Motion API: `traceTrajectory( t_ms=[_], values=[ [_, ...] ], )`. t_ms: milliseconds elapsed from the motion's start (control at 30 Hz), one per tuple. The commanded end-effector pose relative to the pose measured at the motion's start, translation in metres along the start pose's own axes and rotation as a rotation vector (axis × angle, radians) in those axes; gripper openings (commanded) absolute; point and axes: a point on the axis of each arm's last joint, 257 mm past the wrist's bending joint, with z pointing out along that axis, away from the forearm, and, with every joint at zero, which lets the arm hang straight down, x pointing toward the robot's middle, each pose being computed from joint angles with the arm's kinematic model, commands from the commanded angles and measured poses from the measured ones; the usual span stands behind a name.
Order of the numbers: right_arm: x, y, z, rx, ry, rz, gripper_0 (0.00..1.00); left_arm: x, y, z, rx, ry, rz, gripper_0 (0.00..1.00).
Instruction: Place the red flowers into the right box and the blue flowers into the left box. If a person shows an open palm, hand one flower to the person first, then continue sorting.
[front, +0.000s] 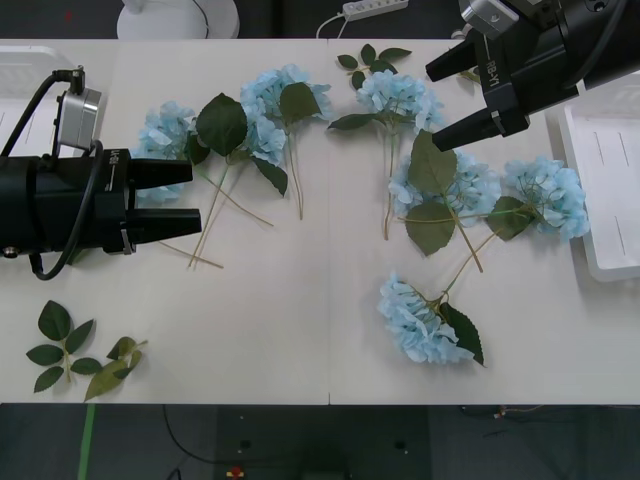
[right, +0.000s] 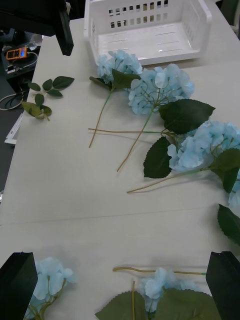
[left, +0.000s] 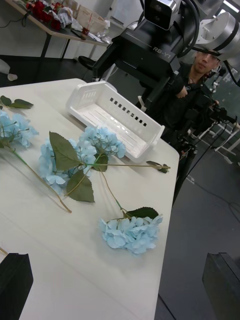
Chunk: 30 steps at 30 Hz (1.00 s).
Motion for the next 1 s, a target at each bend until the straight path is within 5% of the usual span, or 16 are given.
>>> traceTrajectory(
  t_ms=[33,333,1000],
  values=[
    [0.007,-0.01,-0.011,0.039,0.061,-0.048,1.0,-0.04,-0.017,0.001,0.058,-0.09,-0.03,1.0],
    [0.015,-0.026,-0.024,0.091,0.091,-0.005,1.0,-0.058,0.041,-0.03,-0.129,-0.007,0.08,1.0],
    [0.065,-0.061,-0.038,0.27,0.044,1.323,1.0,0.032,0.149,-0.099,-0.667,0.111,-0.983,1.0]
  ],
)
